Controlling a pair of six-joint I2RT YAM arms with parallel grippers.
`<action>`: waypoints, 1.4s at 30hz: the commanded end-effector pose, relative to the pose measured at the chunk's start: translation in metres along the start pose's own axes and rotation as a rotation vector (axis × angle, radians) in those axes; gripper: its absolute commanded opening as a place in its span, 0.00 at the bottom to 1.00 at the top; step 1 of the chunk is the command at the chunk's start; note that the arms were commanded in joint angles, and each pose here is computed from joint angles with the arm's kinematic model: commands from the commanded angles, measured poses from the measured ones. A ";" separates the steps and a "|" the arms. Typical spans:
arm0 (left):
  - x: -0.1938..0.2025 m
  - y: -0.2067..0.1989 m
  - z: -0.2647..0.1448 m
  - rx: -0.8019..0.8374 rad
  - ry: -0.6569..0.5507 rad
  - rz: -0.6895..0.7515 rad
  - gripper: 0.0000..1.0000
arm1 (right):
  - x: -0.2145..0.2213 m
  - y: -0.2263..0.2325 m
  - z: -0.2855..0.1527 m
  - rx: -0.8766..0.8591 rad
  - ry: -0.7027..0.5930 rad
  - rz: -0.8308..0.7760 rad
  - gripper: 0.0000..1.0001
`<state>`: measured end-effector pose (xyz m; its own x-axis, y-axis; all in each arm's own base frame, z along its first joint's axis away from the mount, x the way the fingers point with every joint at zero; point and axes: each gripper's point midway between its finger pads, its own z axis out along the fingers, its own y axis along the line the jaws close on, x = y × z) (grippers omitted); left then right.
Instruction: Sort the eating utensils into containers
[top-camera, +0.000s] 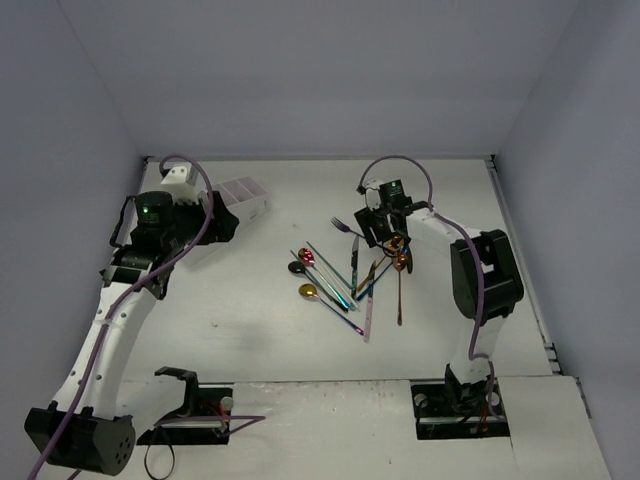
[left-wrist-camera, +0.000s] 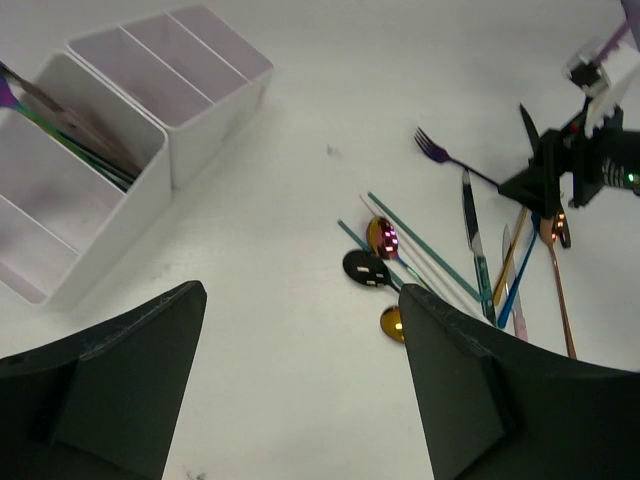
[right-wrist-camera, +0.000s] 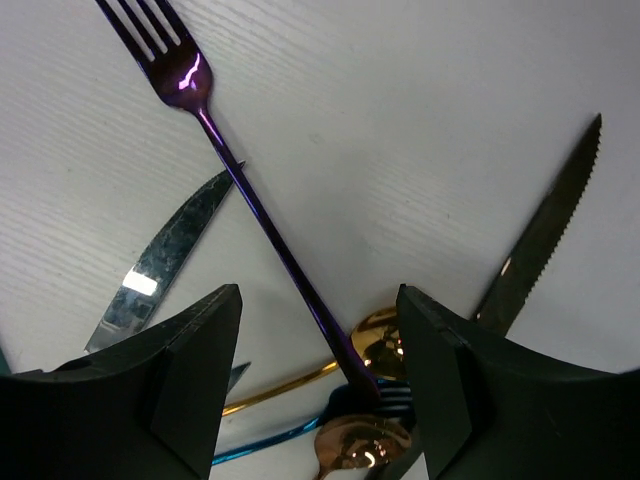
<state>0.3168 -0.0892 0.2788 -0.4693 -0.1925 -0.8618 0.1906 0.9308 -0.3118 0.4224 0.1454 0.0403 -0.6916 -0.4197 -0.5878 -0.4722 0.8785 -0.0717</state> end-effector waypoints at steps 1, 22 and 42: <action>-0.002 -0.024 -0.016 0.083 -0.006 0.022 0.76 | -0.023 -0.004 0.009 -0.056 -0.057 -0.083 0.59; 0.006 -0.036 -0.014 0.120 0.032 0.046 0.76 | -0.055 -0.021 0.044 -0.067 -0.074 -0.180 0.00; -0.061 -0.088 -0.025 0.264 -0.180 -0.156 0.76 | -0.185 0.116 -0.172 -0.145 -0.570 -0.180 0.00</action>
<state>0.3022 -0.1346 0.3007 -0.4986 -0.2969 -0.8144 0.2568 0.8467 -0.4660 0.4543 0.2435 0.2265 -0.2912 -0.4387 -0.8501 -0.6254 0.7598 -0.1779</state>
